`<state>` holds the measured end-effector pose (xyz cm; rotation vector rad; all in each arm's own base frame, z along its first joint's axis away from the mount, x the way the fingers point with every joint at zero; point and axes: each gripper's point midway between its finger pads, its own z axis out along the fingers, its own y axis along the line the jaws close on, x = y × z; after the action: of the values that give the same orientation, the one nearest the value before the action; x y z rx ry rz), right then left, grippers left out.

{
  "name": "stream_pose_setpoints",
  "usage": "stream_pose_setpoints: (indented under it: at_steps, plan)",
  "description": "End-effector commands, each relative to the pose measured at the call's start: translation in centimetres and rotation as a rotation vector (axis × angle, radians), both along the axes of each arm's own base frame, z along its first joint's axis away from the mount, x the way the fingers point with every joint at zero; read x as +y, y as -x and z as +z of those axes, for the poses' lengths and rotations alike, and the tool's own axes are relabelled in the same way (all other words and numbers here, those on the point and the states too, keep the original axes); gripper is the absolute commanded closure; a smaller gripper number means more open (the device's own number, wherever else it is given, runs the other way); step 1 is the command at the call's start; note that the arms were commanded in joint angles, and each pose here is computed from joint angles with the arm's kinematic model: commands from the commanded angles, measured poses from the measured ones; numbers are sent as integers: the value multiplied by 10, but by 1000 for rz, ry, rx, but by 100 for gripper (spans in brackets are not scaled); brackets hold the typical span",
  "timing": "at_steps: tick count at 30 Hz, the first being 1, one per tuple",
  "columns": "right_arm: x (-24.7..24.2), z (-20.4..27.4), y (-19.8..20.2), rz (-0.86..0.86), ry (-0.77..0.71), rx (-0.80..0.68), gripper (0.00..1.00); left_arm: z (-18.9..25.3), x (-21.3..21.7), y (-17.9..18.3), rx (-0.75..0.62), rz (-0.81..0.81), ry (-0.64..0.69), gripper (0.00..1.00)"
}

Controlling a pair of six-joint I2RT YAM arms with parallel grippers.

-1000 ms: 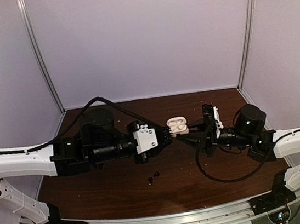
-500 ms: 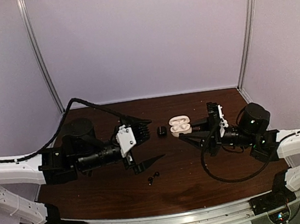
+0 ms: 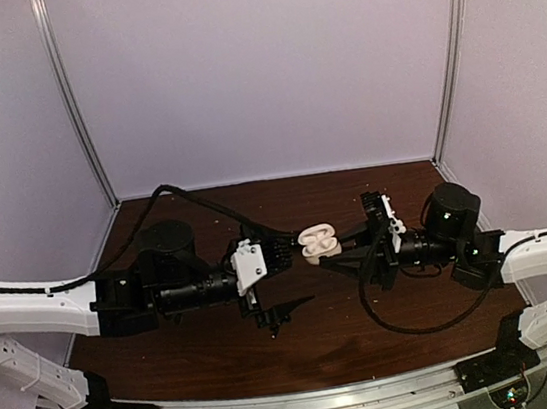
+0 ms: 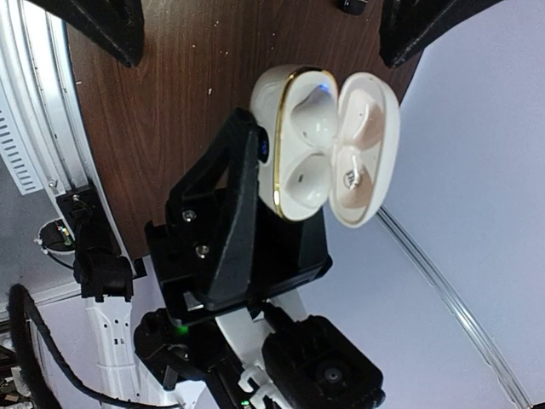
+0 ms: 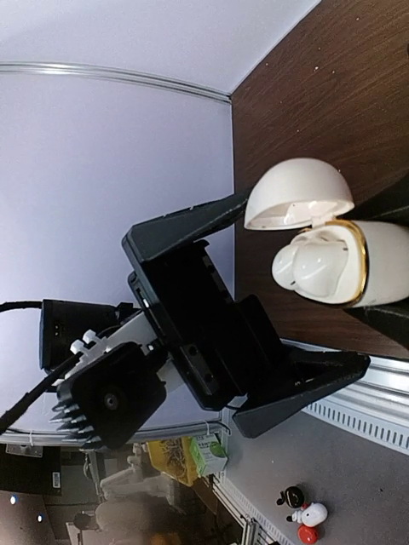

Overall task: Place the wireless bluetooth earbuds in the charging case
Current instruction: Close the charging case with the earbuds inside.

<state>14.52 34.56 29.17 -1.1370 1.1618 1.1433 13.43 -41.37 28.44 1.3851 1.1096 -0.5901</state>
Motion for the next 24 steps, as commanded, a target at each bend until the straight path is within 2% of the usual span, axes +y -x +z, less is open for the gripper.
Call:
stream_pose_setpoints:
  at_steps: [1, 15, 24]
  plan:
    - [7, 7, 7, 54, 4, 11, 100, 15, -12, 5, -25, -62, 35, 2]
    - [11, 2, 9, 60, 22, 22, 100, 15, -19, 20, -58, -157, 14, 2]
    - [10, 4, 3, 23, 13, 22, 100, 7, -21, 28, -111, -177, -40, 10]
